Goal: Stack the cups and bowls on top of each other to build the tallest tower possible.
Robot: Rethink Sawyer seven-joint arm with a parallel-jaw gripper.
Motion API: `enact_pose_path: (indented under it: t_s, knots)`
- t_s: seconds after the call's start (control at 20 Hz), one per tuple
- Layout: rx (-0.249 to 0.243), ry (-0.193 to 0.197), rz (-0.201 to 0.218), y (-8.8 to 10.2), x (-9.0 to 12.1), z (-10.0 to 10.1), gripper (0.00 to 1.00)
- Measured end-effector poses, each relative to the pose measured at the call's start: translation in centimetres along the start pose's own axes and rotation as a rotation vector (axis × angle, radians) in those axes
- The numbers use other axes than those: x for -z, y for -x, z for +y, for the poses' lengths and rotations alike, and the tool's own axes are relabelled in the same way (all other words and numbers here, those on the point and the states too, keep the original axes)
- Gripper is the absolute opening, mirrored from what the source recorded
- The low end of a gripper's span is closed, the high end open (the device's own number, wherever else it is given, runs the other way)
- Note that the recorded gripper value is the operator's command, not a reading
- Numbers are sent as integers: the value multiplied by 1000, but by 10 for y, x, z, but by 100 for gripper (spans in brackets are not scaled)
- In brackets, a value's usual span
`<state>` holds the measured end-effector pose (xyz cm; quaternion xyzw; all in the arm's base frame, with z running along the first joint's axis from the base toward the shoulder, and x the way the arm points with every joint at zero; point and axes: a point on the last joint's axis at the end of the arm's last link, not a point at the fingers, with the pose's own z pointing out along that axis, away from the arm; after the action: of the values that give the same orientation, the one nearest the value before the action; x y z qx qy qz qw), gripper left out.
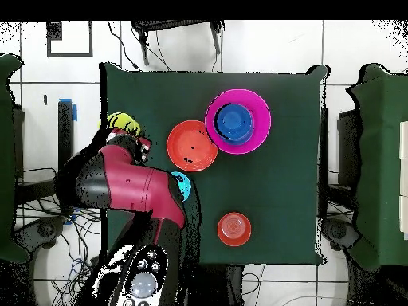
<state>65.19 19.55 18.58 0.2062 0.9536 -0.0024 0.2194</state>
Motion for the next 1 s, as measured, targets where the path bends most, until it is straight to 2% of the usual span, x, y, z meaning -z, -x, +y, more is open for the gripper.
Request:
enact_pose_path:
  t_s: [0.25, 0.5, 0.8, 0.85, 0.95, 1.0]
  knots:
    - [-10, 12, 11, 21, 20, 6, 0]
    - [2, 15, -34, 53, 25, 1, 0]
    - [-5, 3, -78, 94, 19, -25, 0]
    - [-16, -1, -86, 108, 15, -38, 0]
    - [-26, -5, -89, 117, 10, -49, 0]
    - [-42, -11, -90, 129, 3, -66, 0]
